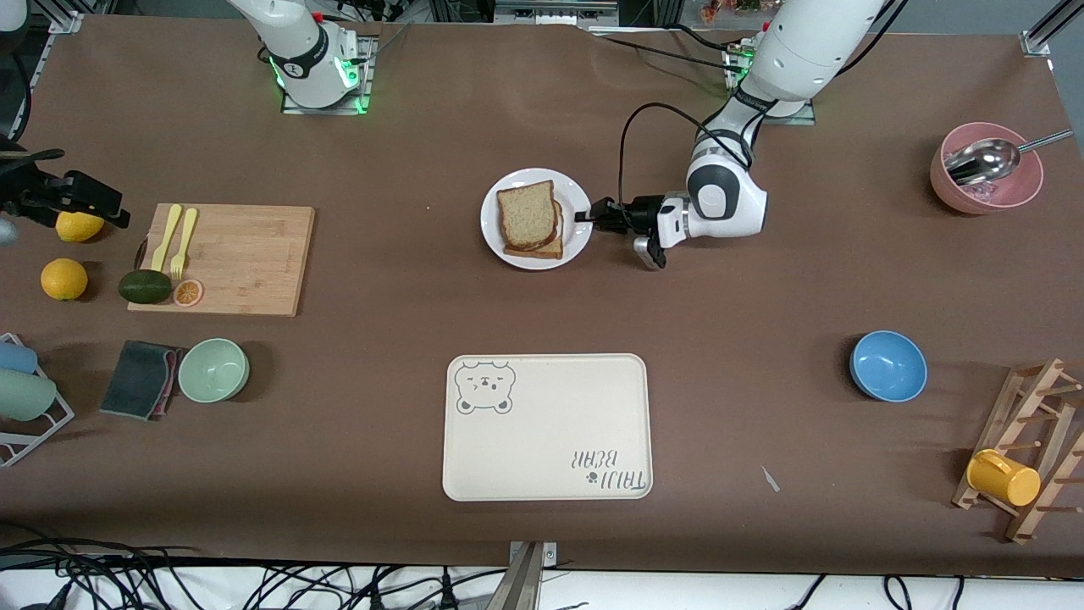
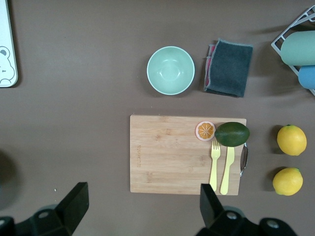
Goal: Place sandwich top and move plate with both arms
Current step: 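Slide the plate with the left gripper onto the white bear tray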
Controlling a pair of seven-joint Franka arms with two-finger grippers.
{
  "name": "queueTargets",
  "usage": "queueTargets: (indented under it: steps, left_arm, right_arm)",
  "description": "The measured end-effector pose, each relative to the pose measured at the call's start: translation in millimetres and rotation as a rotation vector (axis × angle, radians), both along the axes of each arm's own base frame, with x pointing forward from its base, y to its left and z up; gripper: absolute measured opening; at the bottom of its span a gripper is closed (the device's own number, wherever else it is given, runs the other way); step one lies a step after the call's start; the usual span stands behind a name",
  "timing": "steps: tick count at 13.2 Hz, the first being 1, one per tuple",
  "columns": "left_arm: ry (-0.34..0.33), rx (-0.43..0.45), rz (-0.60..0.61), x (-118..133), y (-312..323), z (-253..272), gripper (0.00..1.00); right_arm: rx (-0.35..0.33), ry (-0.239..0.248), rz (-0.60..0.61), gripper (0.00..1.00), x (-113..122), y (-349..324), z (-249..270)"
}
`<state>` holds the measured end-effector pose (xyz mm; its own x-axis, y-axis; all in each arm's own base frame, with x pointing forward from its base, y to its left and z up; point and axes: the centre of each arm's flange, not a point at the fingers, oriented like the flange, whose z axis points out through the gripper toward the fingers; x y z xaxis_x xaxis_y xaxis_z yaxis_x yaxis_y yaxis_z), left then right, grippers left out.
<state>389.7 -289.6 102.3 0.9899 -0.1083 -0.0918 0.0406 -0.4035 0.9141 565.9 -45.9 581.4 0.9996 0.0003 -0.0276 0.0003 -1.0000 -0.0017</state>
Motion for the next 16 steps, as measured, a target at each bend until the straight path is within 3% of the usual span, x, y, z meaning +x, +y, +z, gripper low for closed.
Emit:
queueTargets:
  steps: [16]
  left_arm:
    - [-0.099, 0.029, 0.088, 122.4, 41.3, 48.4, 0.05]
  right_arm:
    - [-0.001, 0.002, -0.019, 1.0, -0.8, -10.6, -0.6]
